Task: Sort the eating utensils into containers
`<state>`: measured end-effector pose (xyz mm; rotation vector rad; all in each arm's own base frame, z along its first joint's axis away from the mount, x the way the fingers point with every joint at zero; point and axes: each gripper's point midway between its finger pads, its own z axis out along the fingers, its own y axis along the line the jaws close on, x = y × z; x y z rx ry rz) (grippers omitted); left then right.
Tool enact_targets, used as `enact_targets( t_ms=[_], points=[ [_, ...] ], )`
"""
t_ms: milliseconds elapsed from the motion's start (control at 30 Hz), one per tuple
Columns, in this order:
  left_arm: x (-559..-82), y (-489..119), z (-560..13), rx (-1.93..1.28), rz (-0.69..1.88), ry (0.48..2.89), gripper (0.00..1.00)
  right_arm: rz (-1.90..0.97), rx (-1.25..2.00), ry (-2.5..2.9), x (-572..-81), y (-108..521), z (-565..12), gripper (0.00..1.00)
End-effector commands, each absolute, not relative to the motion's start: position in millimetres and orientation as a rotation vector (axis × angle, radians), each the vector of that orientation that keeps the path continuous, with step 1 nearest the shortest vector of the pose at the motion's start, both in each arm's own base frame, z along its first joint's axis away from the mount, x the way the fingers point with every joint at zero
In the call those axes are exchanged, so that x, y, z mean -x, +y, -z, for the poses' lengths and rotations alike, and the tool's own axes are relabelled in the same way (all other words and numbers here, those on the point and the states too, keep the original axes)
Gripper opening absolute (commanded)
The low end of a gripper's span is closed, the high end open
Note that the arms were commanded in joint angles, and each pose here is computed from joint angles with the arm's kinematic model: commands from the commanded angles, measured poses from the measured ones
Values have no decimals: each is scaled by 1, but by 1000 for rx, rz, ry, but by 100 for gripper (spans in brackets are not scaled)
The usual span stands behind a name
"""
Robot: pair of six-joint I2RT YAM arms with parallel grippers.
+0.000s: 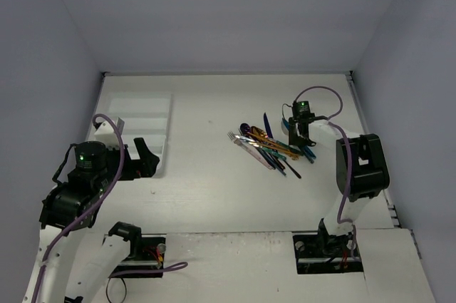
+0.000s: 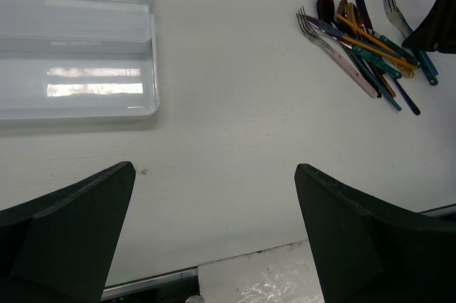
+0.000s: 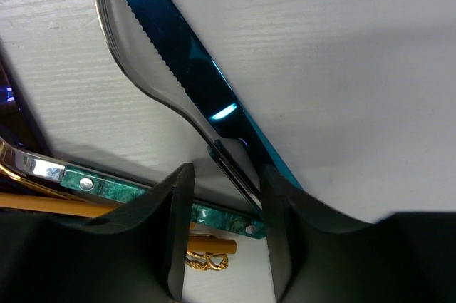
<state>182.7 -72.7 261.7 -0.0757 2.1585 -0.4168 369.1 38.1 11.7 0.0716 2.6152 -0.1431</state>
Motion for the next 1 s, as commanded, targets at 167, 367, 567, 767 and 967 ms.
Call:
enact_targets(
  t_ms=[167,367,567,767,967],
  points=[
    [-186,-78,-269,90,459,2133,96,114,-9,2606,-378,51,-11,9],
    [-189,-84,-274,113,500,2140,96,124,42,2479,-396,61,-57,0],
    [-197,-101,-295,141,618,2129,96,-72,112,2225,-402,106,-161,0],
    [-221,-132,-337,251,883,1974,96,-381,267,2058,-359,171,-231,0],
    [-255,-165,-370,362,1100,1803,94,-605,379,1965,-311,222,-269,0]
  ],
)
